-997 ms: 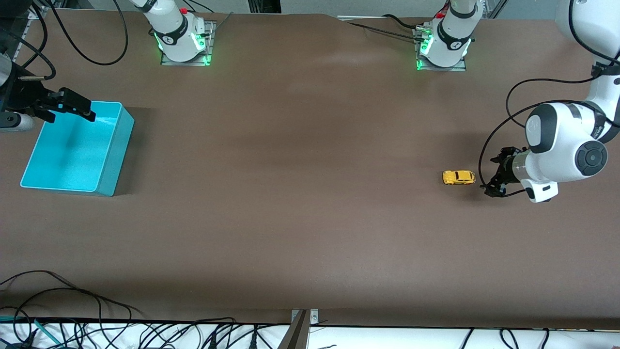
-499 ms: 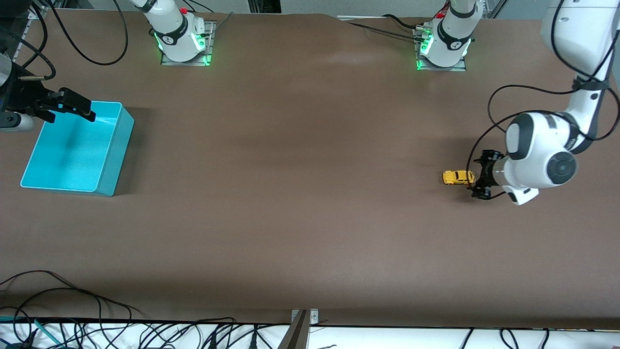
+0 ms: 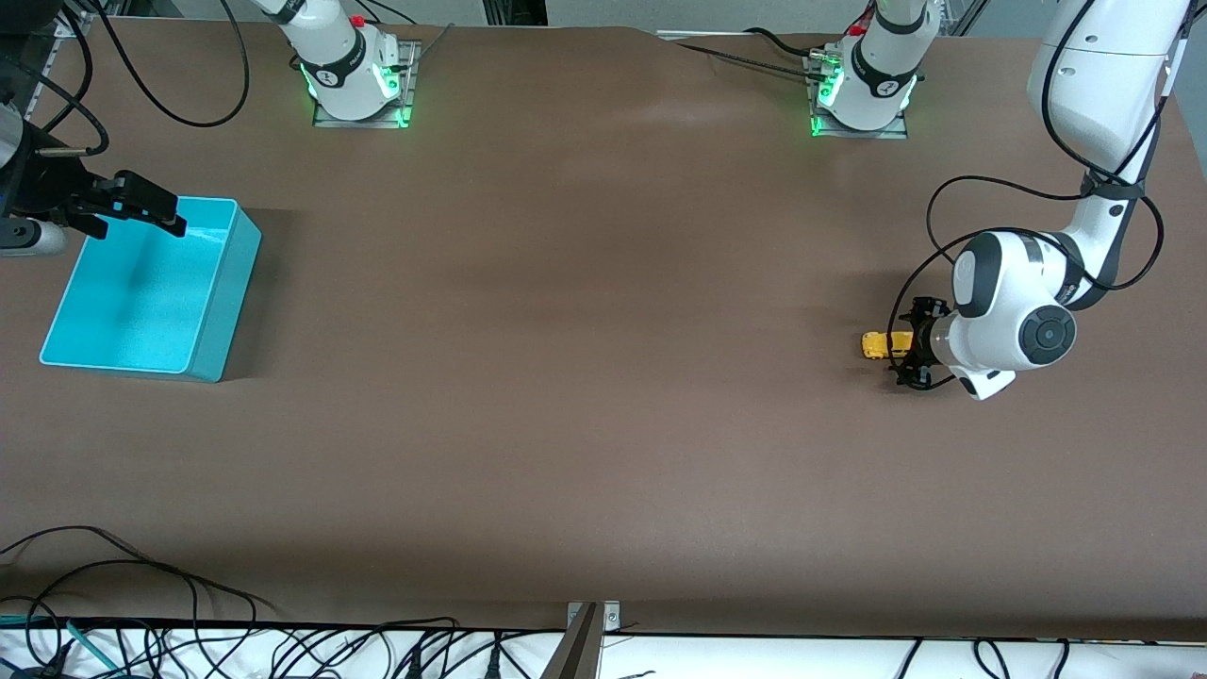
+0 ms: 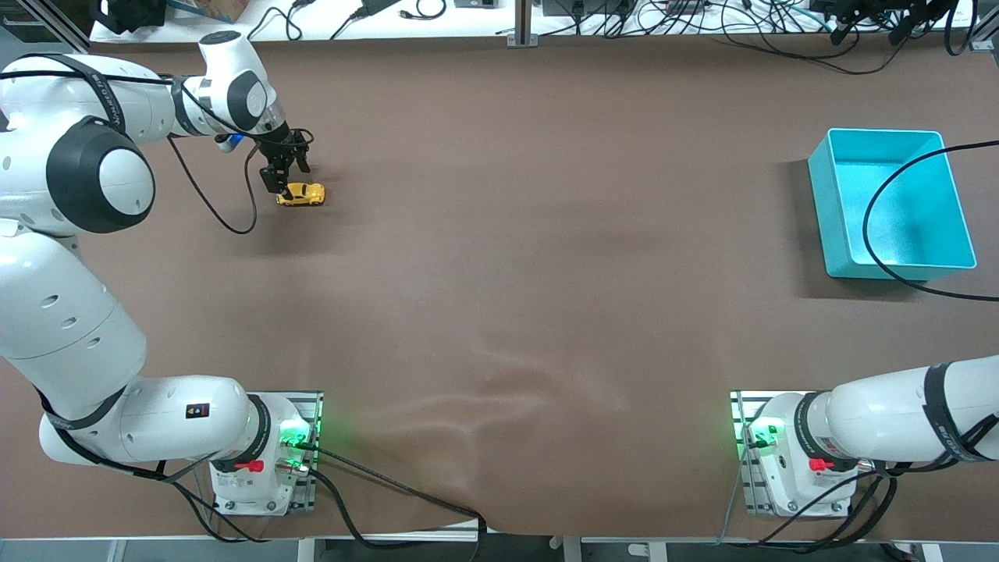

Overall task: Wind up and store yellow beetle car
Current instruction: 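Close the left gripper on the yellow car's body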

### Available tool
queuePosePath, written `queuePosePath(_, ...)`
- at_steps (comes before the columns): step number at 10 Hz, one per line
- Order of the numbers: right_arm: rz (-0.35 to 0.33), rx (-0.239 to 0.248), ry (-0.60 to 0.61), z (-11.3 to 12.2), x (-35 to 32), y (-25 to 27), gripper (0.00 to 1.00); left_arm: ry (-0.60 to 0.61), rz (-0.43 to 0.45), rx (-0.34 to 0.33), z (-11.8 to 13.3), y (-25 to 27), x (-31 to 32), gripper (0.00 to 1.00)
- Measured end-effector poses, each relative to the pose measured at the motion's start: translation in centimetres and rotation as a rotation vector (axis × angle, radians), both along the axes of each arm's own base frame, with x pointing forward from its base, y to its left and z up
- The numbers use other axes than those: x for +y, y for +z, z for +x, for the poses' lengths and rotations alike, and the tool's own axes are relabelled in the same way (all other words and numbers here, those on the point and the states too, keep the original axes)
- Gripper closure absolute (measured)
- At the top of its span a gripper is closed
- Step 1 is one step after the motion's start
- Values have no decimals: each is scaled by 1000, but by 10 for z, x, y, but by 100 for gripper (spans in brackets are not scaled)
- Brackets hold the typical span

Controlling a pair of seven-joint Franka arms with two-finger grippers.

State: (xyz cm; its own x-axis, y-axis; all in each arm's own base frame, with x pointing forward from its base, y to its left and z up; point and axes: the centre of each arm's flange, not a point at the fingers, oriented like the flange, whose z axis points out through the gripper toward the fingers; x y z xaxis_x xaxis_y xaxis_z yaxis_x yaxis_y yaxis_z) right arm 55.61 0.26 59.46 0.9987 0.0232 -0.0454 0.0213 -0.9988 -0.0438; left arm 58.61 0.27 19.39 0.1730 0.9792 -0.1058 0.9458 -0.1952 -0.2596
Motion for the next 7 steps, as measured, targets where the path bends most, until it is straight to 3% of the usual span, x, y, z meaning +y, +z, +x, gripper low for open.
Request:
queuePosePath(5, 0, 0, 0, 0, 0, 0, 0, 0, 17, 6, -14, -20, 3, 15)
queuePosePath(7, 0, 0, 0, 0, 0, 0, 0, 14, 26, -1, -13, -19, 3, 29)
